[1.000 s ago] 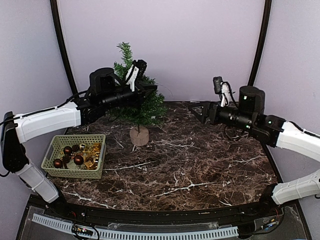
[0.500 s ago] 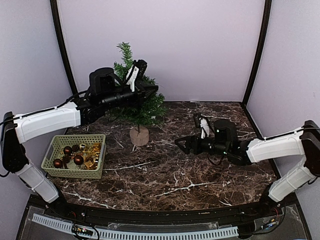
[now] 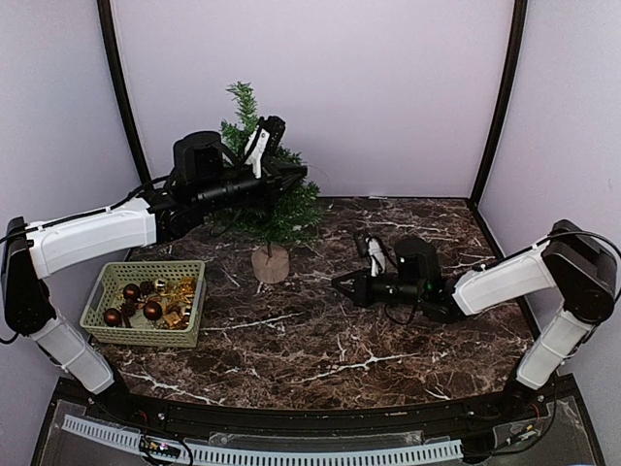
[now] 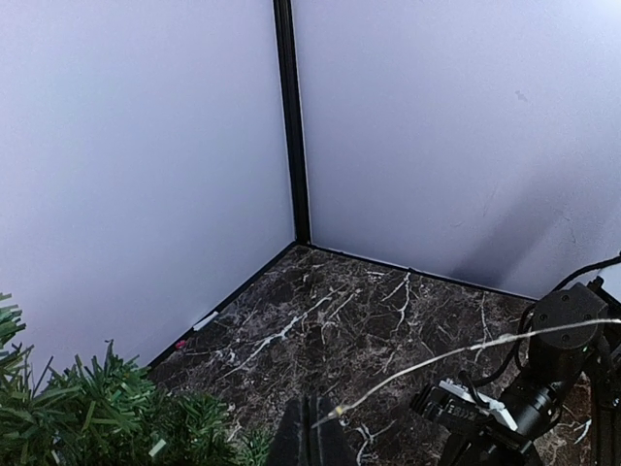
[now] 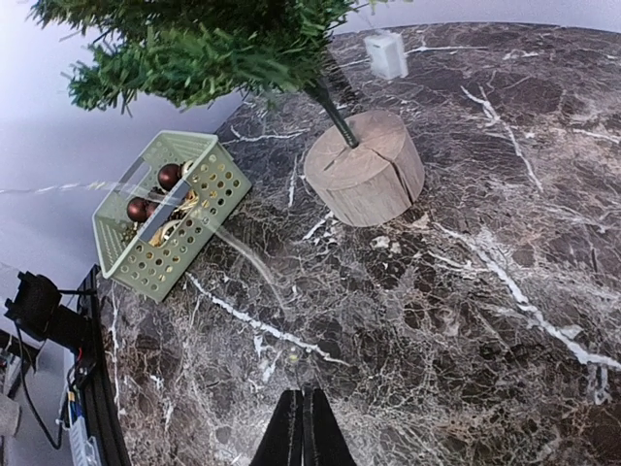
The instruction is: Decorate the small christmas tree
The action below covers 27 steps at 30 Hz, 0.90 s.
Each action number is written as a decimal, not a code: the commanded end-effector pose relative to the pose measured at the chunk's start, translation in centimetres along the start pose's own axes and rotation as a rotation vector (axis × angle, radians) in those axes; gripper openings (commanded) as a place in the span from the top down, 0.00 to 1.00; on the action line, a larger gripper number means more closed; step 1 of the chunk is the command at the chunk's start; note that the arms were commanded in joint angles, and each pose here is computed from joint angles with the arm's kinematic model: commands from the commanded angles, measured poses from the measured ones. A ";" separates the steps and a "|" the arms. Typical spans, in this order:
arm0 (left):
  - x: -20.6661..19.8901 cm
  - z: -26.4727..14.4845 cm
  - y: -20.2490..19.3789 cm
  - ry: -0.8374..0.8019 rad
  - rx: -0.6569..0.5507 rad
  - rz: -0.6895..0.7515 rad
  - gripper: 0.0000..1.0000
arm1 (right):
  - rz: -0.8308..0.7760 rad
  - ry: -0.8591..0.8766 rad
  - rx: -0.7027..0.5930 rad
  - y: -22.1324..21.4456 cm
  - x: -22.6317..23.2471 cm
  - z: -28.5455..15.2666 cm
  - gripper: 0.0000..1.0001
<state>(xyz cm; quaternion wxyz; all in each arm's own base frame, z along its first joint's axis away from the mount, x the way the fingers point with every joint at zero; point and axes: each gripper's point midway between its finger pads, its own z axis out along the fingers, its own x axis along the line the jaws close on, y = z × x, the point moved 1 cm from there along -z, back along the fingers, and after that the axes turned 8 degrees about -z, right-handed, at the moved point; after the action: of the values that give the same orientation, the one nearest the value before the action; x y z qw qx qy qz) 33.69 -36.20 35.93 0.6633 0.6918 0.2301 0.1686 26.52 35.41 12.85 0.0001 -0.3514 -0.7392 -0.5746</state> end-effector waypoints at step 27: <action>0.6 -9.0 4.7 0.116 0.202 -0.022 0.09 | -0.245 -0.631 -0.506 34.9 -1.0 -16.6 1.00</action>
<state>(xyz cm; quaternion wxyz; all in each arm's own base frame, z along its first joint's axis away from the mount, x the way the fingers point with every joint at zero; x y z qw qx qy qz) 30.71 -30.51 42.66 0.6260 0.7149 0.2590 0.1732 36.70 23.89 46.84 -0.3505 -0.4050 -0.5683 -0.6247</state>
